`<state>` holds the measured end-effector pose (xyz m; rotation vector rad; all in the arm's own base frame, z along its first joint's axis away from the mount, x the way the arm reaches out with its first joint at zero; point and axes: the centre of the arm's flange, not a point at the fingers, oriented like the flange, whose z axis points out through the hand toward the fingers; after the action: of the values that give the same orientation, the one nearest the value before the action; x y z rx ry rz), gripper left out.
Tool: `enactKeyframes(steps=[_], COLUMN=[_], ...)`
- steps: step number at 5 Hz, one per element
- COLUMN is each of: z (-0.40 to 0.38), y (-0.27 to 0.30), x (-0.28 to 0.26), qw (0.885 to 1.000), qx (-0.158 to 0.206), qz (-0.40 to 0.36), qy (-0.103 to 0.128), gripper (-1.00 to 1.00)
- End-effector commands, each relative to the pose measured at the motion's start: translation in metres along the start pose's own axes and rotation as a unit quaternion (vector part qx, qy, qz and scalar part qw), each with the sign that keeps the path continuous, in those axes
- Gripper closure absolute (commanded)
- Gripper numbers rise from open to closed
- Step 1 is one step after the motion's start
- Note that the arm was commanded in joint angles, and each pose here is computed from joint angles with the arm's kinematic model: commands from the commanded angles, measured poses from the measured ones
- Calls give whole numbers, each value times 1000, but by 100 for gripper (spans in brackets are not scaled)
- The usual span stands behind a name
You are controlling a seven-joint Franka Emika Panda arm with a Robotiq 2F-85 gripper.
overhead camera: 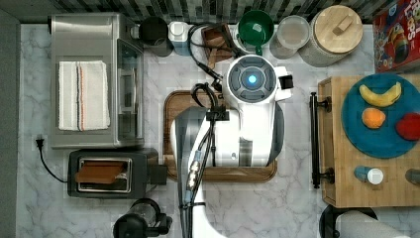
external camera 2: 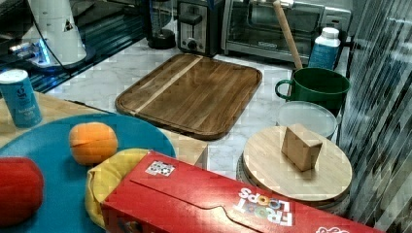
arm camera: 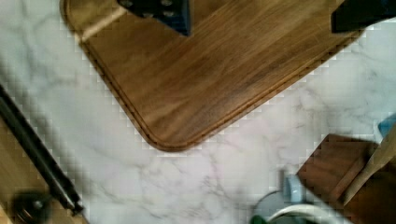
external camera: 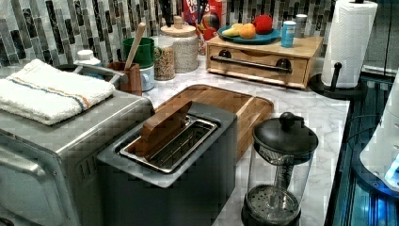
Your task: Open the drawer.
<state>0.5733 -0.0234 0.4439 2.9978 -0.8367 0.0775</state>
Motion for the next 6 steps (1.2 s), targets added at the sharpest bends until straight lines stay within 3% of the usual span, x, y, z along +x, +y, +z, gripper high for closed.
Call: enactKeyframes(steps=[1,6], z=[57,51], y=[62,169], x=[1,74], qw=[981,948], qx=[-49,-74], qz=[-179,-309], qy=[-45,-16], gripper=[-100,-100])
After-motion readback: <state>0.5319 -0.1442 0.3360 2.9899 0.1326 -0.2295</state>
